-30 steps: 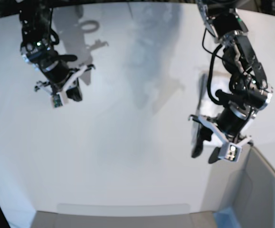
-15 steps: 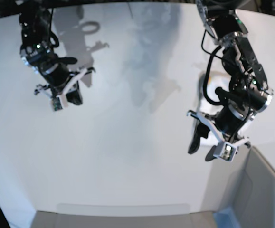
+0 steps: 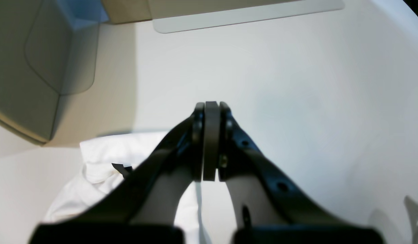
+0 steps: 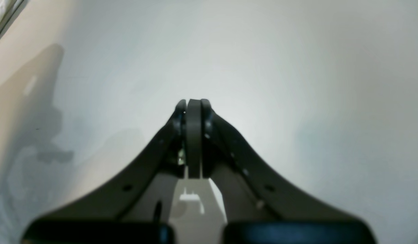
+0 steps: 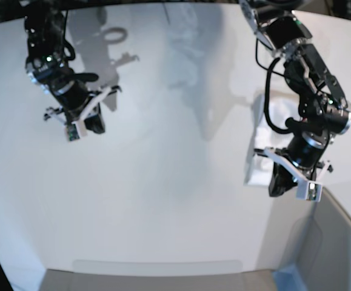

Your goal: Layout the t-shirt on the table in an organized manner, then fold the t-shirt properly

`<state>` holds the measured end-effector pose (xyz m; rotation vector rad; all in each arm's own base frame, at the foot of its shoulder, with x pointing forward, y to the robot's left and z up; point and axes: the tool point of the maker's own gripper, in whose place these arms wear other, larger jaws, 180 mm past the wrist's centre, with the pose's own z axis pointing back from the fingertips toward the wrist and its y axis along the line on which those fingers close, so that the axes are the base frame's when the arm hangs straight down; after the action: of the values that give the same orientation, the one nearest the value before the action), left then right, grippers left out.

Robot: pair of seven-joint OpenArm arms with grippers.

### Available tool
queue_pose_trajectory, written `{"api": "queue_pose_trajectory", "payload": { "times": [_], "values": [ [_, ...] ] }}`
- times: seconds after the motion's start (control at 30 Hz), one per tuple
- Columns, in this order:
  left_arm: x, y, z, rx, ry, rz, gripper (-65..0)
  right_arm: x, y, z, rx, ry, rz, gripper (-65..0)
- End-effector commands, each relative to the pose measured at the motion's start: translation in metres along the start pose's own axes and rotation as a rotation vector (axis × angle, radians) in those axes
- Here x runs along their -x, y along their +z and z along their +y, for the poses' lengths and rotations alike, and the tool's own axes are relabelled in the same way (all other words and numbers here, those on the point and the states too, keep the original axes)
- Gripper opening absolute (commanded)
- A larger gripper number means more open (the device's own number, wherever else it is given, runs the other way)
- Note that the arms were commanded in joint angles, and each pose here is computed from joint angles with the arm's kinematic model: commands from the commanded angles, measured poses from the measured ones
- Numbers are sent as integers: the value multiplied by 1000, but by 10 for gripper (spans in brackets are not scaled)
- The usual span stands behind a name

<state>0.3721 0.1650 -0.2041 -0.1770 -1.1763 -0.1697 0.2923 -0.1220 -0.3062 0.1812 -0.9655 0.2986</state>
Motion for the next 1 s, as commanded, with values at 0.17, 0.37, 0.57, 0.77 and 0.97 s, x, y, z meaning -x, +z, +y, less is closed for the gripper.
{"api": "queue_pose_trajectory", "payload": {
  "times": [0.17, 0.37, 0.57, 0.77, 0.97],
  "values": [
    [-17, 3, -4, 16, -13, -64, -373, -13, 3, -2, 1, 15, -49, -650],
    [-23, 4, -18, 94, 10, -96, -380, -13, 3, -2, 2, 14, -48, -650],
    [-25, 9, -24, 156, 36, -114, -379, -12, 4, -4, 6, 23, -44, -650],
    [-21, 9, -23, 154, 44, -108, -380, -11, 4, -5, 6, 33, -38, -650],
    [-9, 10, -25, 155, 55, -83, -380, -11, 4, -6, 7, 35, -38, -650]
  ]
}}
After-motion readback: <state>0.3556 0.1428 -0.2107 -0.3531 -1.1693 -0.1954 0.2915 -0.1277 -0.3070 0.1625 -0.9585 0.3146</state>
